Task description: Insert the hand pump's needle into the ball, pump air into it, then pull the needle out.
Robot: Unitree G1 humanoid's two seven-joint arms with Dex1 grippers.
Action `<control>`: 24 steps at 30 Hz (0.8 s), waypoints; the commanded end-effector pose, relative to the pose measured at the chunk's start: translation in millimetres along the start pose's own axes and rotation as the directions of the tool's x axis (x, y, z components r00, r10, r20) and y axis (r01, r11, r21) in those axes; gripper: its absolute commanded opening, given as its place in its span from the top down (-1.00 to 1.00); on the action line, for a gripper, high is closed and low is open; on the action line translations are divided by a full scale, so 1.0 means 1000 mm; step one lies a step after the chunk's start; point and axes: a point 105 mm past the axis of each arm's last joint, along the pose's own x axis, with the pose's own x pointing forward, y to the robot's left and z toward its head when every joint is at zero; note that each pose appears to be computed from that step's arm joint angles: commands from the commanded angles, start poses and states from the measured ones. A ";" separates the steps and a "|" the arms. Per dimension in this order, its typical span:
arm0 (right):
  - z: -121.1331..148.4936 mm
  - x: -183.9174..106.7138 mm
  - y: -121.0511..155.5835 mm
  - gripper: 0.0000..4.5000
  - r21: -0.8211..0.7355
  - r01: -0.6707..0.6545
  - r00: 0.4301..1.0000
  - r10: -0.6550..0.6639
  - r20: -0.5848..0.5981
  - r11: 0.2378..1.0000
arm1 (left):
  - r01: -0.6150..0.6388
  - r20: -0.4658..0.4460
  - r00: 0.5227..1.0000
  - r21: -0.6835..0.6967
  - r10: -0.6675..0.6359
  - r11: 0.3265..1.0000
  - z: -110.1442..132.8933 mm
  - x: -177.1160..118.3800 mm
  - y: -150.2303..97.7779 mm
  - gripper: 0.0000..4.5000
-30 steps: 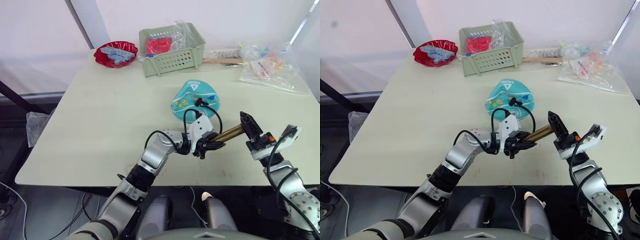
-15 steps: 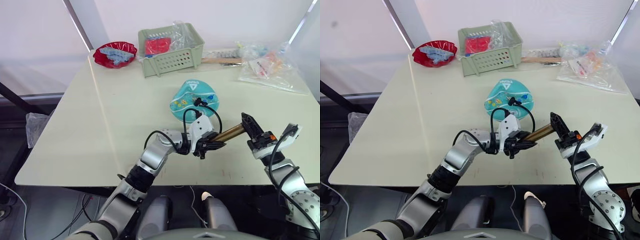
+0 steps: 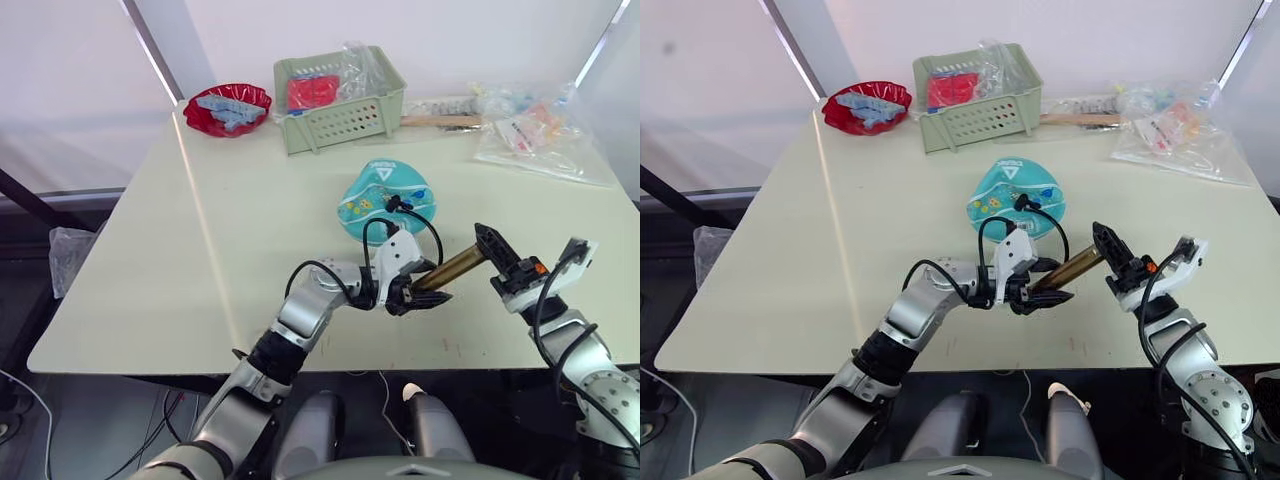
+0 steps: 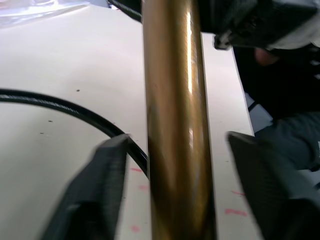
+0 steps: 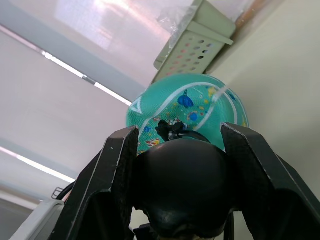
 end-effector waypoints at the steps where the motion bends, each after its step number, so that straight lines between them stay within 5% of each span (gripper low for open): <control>1: 0.010 0.007 0.036 0.07 -0.118 -0.130 0.992 0.129 -0.020 0.984 | 0.082 0.051 0.995 0.031 -0.084 0.996 0.021 -0.012 -0.010 -0.98; 8: 0.014 0.017 0.057 0.07 -0.339 -0.219 0.973 0.181 -0.141 0.915 | 0.085 -0.033 0.996 0.051 -0.083 0.995 0.014 -0.034 -0.003 -0.98; 13: 0.001 0.019 0.070 0.07 -0.545 -0.362 0.924 0.213 -0.317 0.756 | 0.066 -0.120 0.991 0.053 -0.059 0.996 -0.006 -0.041 0.006 -0.98; 24: -0.016 0.020 0.077 0.07 -0.640 -0.461 0.883 0.248 -0.398 0.615 | 0.050 -0.161 0.986 -0.004 -0.050 0.999 -0.033 -0.035 0.005 -0.98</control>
